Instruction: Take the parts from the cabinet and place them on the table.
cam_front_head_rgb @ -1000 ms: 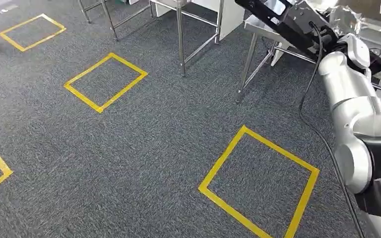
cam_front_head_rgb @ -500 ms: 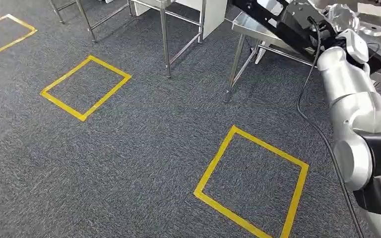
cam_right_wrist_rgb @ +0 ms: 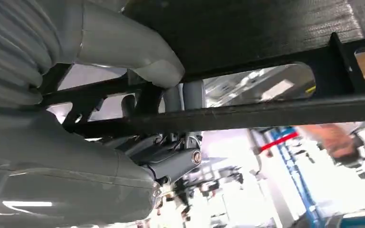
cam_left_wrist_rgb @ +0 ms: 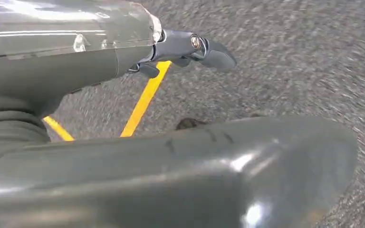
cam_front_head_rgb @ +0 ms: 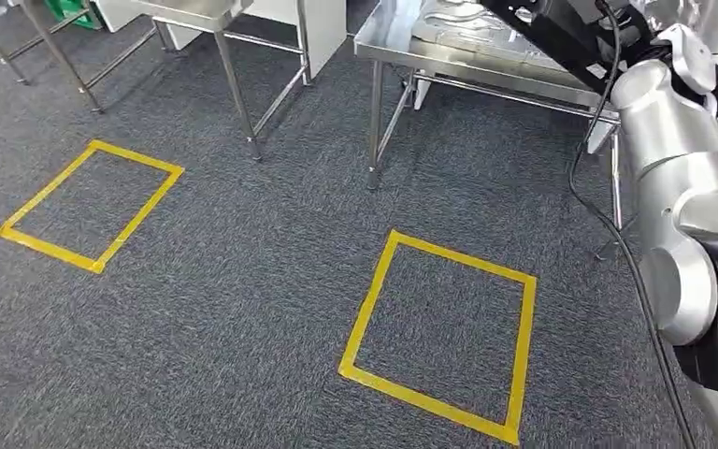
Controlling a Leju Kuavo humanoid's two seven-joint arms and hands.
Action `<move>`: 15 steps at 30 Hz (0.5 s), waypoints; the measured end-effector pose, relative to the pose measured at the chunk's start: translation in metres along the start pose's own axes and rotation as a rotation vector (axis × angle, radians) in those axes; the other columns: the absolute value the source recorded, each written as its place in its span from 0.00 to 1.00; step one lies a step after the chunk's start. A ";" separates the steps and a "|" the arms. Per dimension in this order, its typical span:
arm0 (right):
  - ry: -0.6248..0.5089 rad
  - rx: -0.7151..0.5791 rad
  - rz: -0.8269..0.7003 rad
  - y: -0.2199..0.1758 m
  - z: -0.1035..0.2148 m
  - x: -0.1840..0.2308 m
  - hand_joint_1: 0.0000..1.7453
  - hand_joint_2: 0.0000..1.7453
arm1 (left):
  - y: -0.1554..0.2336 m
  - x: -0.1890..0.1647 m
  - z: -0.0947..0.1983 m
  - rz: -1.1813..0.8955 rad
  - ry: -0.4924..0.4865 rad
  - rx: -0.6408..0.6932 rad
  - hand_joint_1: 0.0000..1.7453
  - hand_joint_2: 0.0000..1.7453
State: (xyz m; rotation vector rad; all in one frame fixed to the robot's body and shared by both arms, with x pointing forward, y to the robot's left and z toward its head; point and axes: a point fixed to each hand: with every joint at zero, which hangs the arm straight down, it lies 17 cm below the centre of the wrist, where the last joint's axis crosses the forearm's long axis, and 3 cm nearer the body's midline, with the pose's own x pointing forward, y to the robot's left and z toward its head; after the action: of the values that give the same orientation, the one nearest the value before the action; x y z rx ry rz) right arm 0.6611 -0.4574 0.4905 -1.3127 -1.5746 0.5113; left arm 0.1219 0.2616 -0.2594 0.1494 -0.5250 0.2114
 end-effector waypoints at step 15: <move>-0.050 0.055 -0.023 0.016 0.004 0.006 1.00 1.00 | -0.004 0.003 0.000 0.002 -0.008 -0.023 0.00 0.00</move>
State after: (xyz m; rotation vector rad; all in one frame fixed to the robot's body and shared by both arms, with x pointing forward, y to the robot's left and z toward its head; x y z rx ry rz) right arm 0.6655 -0.4458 0.4782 -1.2474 -1.6041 0.5732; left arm 0.1251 0.2583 -0.2584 0.1273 -0.5349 0.2066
